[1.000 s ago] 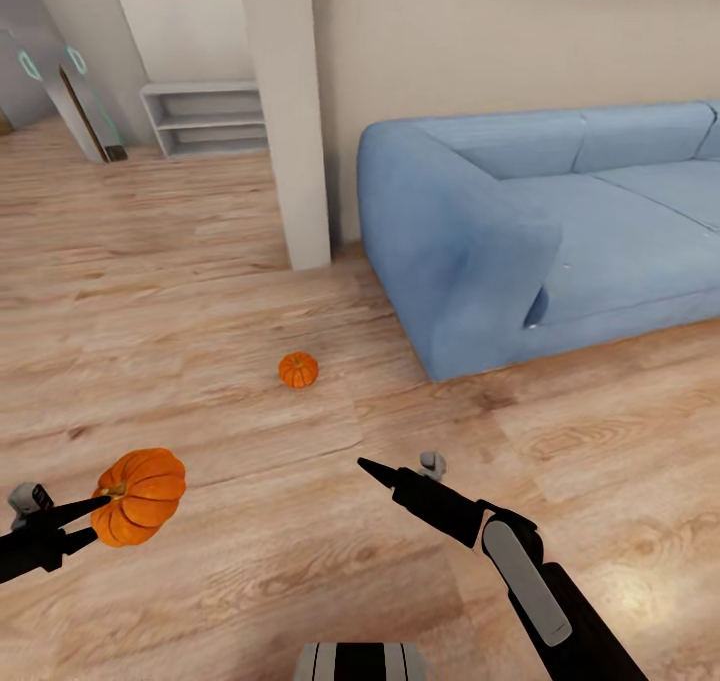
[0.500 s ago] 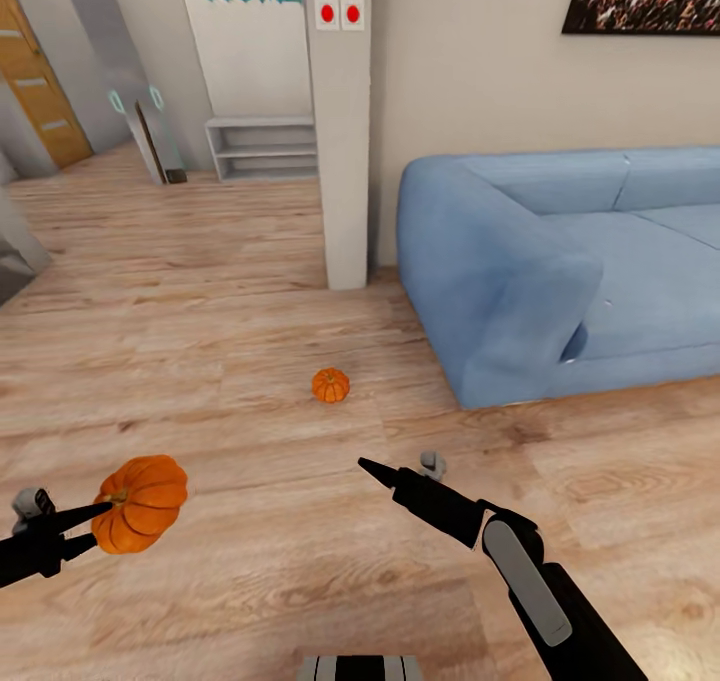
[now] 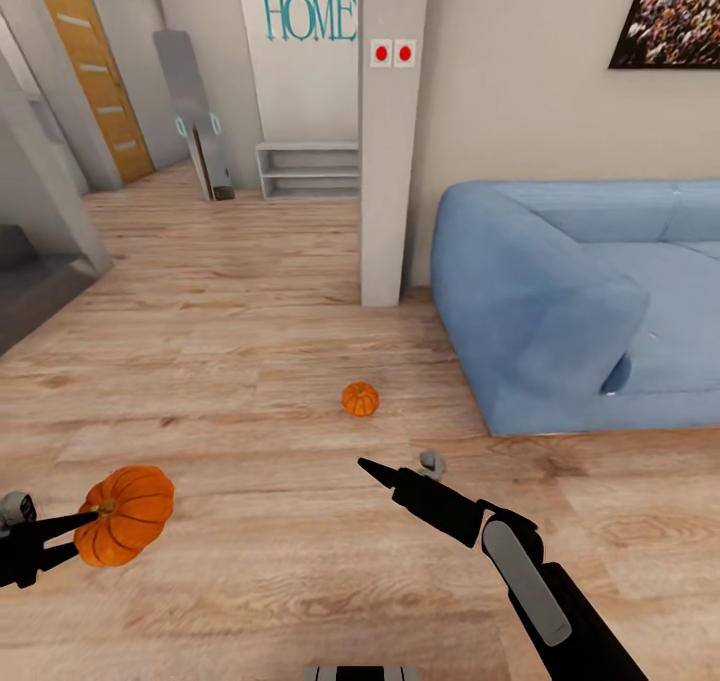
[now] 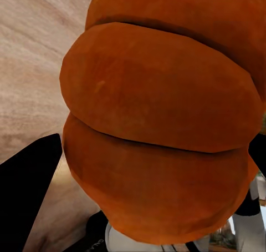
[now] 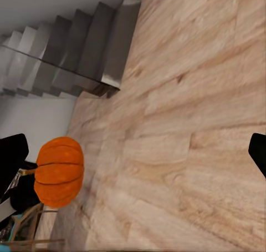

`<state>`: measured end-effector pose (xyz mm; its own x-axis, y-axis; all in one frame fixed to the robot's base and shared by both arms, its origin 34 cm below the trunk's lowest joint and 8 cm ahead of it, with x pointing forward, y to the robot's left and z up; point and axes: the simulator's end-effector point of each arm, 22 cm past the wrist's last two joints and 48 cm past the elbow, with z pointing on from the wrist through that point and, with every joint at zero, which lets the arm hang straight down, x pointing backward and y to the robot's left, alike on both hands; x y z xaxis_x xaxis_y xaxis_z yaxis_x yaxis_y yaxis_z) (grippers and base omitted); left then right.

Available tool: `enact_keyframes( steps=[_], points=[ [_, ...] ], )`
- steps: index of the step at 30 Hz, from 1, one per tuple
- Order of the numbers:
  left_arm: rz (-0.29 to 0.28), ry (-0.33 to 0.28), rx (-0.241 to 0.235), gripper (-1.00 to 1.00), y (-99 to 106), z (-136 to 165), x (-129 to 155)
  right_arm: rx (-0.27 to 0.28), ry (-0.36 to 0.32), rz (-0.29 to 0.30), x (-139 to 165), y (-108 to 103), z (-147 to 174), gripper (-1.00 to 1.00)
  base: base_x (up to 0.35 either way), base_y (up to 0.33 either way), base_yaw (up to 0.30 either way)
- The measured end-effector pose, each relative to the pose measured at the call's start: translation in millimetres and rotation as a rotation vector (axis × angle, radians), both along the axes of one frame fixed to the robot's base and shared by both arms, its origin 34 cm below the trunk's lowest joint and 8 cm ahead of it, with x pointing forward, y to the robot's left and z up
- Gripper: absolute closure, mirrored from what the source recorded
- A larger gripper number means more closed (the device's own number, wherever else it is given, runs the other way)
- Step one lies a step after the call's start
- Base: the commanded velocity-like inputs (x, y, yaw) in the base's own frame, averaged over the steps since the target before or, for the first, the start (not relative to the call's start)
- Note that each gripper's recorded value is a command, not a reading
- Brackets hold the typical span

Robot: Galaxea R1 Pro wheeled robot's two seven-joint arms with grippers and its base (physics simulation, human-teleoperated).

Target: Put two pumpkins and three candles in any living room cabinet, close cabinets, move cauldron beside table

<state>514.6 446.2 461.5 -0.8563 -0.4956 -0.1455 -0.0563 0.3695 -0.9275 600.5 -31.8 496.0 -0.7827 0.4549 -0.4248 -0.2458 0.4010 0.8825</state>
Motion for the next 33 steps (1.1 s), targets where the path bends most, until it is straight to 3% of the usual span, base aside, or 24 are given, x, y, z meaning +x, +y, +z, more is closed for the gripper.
enact_keyframes(
  steps=[23, 33],
  points=[
    [0.014, -0.014, -0.003, 1.0, 4.0, 6.4, 1.5, -0.005, 0.021, -0.003, -2.0, -2.0, -7.5, -1.0, 0.002, 0.045, 0.167],
    [0.014, -0.023, -0.002, 1.0, 4.2, 10.4, 1.8, -0.001, 0.008, -0.002, -2.1, -2.4, -1.9, -1.0, 0.201, 0.055, 0.192]
  ],
)
